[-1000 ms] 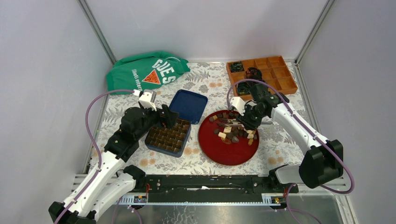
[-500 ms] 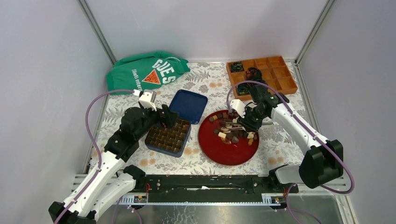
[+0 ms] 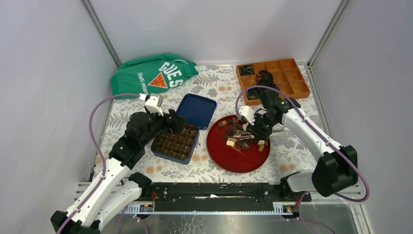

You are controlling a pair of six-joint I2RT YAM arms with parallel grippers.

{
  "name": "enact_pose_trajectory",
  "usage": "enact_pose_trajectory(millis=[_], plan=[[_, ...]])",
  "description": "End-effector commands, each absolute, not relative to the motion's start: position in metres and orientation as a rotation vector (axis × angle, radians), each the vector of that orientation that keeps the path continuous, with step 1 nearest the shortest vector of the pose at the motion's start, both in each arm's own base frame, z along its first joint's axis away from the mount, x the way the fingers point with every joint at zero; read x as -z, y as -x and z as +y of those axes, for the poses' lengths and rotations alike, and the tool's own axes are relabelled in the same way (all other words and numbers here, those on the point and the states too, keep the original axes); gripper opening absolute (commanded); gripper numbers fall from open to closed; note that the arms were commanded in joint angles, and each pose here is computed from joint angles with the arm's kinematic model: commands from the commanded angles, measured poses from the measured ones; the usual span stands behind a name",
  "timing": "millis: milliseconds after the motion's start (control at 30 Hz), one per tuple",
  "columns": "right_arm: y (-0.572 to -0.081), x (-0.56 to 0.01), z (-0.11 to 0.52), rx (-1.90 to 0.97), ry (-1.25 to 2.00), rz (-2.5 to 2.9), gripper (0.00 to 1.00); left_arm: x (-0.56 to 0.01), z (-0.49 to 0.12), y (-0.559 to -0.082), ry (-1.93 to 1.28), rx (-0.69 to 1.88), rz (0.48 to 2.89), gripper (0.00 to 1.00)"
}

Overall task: Pack the chocolate
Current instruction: Pick up the fake chocolate from the plate.

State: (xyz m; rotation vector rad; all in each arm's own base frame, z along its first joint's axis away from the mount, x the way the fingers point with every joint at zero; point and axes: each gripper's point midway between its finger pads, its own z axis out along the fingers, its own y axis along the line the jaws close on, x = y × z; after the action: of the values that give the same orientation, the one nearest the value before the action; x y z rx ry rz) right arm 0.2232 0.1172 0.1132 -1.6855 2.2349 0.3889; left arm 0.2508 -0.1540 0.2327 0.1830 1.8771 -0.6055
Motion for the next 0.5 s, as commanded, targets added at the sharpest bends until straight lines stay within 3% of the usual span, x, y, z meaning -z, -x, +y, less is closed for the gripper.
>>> enact_pose_trajectory(millis=[0, 467], plan=[[-0.225, -0.117, 0.131, -0.43, 1.711, 2.178, 0.45, -0.235, -0.152, -0.254, -0.188, 0.592, 1.851, 0.94], [-0.234, -0.114, 0.142, -0.399, 1.766, 2.162, 0.46, -0.235, -0.152, -0.253, -0.191, 0.595, 1.851, 0.94]])
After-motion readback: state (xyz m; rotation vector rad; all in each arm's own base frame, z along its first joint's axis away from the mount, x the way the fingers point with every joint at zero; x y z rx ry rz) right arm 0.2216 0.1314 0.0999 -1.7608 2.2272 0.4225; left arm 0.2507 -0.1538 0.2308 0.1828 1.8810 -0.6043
